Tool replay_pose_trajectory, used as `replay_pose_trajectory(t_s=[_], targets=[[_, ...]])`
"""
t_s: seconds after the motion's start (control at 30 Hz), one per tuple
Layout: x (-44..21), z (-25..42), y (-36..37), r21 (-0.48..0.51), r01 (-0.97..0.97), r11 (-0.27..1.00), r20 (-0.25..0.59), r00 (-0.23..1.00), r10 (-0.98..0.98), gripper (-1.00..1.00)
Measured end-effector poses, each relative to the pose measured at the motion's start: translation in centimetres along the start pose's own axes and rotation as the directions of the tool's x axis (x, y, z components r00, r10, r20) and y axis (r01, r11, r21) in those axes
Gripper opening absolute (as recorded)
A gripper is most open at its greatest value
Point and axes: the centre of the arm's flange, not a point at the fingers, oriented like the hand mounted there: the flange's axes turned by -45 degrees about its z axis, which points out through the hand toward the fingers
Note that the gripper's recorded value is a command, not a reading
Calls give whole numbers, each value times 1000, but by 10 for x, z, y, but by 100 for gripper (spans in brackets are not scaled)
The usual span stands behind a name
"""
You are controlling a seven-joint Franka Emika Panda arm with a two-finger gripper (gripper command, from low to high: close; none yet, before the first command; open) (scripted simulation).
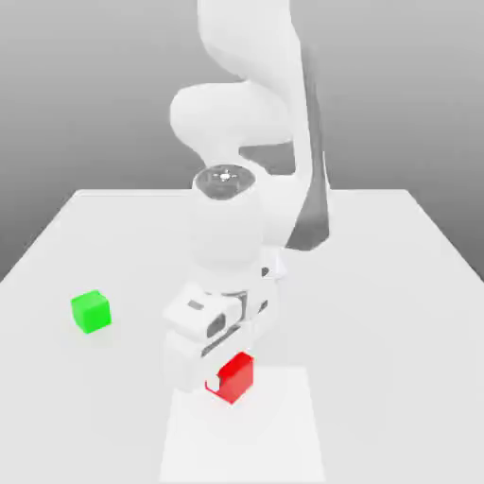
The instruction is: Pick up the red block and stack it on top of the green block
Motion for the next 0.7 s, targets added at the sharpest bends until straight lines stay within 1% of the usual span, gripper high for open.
replay_pose_trajectory(t_s=[0.17, 0.27, 0.43, 0.57, 0.7], targets=[[-7, -27, 0, 5, -15, 1000, 2, 1000, 15, -100], [-50, -41, 19, 5, -92, 996, 1, 996, 92, -100], [-141, -59, 40, 6, -245, 969, 0, 969, 245, -100], [-216, -66, 36, 6, -370, 929, 2, 929, 370, -100], [-286, -68, 15, 5, -489, 872, 4, 872, 489, -100]])
